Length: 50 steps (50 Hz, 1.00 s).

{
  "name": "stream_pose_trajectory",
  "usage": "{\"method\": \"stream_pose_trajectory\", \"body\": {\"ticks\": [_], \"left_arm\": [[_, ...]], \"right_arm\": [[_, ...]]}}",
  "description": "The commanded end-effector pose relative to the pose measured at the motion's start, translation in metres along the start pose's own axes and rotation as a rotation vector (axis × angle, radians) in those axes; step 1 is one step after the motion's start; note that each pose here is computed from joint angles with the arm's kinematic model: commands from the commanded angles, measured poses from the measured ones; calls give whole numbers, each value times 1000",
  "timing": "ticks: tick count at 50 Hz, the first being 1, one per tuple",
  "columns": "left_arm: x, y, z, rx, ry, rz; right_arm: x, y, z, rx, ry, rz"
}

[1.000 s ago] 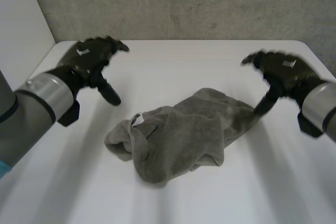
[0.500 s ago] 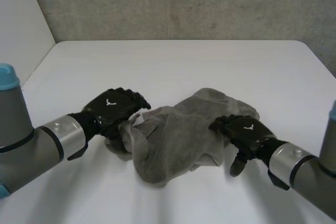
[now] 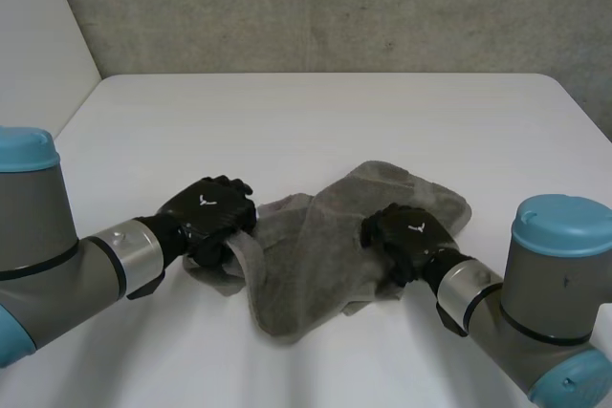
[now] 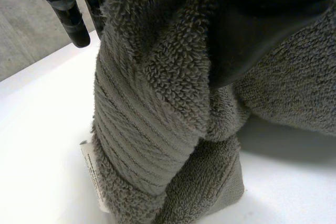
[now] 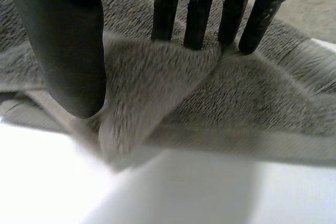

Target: Fold the towel.

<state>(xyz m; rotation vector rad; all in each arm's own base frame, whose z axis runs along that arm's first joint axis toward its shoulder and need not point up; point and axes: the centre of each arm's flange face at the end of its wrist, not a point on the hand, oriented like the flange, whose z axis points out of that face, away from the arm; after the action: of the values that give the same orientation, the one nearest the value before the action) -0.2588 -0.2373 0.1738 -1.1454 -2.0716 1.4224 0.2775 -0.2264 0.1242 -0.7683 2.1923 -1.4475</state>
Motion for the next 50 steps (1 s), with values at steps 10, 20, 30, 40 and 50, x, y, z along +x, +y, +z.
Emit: {"method": "stream_pose_trajectory", "body": {"ticks": [10,20,30,40,50], "left_arm": [[-15,-4,-3,13,-49,-134],[-26,-3,-6,-1,-74,-236],[-26,0,-6,-12,-72,-248],[-26,-1,-7,-8,-74,-283],[-28,-12,-16,25,-91,-291]], "right_arm": [[14,-11,14,89,95,-11],[26,-17,14,117,181,-8],[-1,-1,-12,75,77,-29],[8,10,7,44,67,-16],[4,-24,-2,130,-8,-25]]}}
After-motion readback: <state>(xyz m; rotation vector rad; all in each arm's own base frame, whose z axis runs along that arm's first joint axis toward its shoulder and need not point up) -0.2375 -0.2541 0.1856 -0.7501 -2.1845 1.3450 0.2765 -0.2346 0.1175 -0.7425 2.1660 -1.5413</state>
